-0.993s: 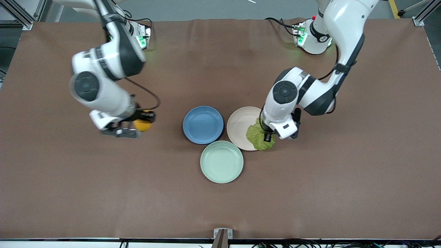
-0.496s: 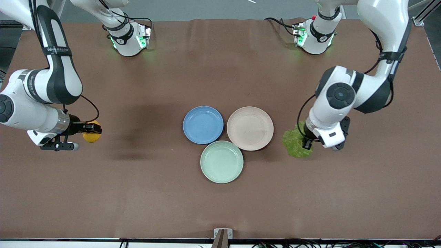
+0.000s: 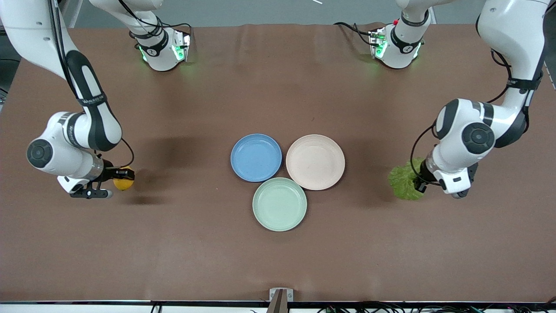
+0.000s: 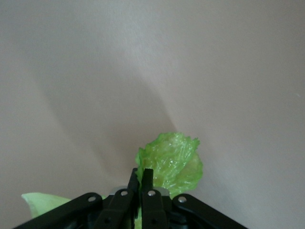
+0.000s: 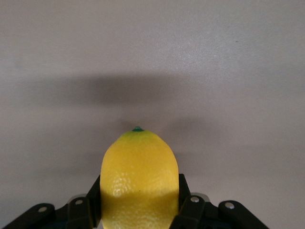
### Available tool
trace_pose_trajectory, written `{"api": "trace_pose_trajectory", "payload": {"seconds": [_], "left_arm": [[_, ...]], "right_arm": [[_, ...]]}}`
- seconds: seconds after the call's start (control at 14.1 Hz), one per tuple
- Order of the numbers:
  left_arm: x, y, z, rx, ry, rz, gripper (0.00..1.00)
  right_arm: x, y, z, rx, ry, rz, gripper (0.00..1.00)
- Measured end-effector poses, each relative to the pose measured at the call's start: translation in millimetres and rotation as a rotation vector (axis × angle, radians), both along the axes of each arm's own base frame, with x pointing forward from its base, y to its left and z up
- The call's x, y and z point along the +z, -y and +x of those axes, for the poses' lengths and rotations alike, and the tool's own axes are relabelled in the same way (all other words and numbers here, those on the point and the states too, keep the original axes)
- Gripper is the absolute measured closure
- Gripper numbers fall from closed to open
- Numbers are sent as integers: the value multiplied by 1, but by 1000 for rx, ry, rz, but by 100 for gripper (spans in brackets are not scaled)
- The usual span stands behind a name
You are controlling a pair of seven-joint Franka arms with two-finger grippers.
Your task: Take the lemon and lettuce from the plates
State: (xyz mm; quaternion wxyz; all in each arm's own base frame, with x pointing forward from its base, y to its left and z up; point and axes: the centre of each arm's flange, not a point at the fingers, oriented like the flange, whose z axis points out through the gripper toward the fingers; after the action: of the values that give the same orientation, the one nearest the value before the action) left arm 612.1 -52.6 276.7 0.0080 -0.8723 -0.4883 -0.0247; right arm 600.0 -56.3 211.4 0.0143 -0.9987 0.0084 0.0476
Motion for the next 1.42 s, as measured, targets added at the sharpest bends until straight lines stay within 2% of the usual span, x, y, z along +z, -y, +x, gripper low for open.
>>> {"api": "trace_pose_trajectory", "payload": {"seconds": [0.35,0.43,0.64,0.71,0.85,0.99,1.06,1.21,1.42], "left_arm": [[-33,-20,-1,-40,-16,-27,89],[-35,-21,-1,-44,-15,-29,83],[-36,-25,0,-44,-10,-31,55],[-34,-25,1,-45,-4,-32,46],[-21,-23,7,-91,24,-28,25],[8,-22,11,-197,62,-5,5],[24,-21,12,-261,76,11,0],[55,-19,11,-384,87,47,0],[107,-26,16,-537,31,99,0]], "right_arm": [[-20,-1,1,4,2,-2,39],[-20,-1,1,4,-1,-2,35],[5,-3,5,8,-37,8,7],[29,-5,7,12,-43,14,0],[89,-10,6,22,-44,25,0],[152,-14,-1,30,-42,33,0],[182,-15,-5,34,-42,36,0],[242,-16,-13,41,-42,41,0],[314,-17,-17,50,-24,39,0]]}}
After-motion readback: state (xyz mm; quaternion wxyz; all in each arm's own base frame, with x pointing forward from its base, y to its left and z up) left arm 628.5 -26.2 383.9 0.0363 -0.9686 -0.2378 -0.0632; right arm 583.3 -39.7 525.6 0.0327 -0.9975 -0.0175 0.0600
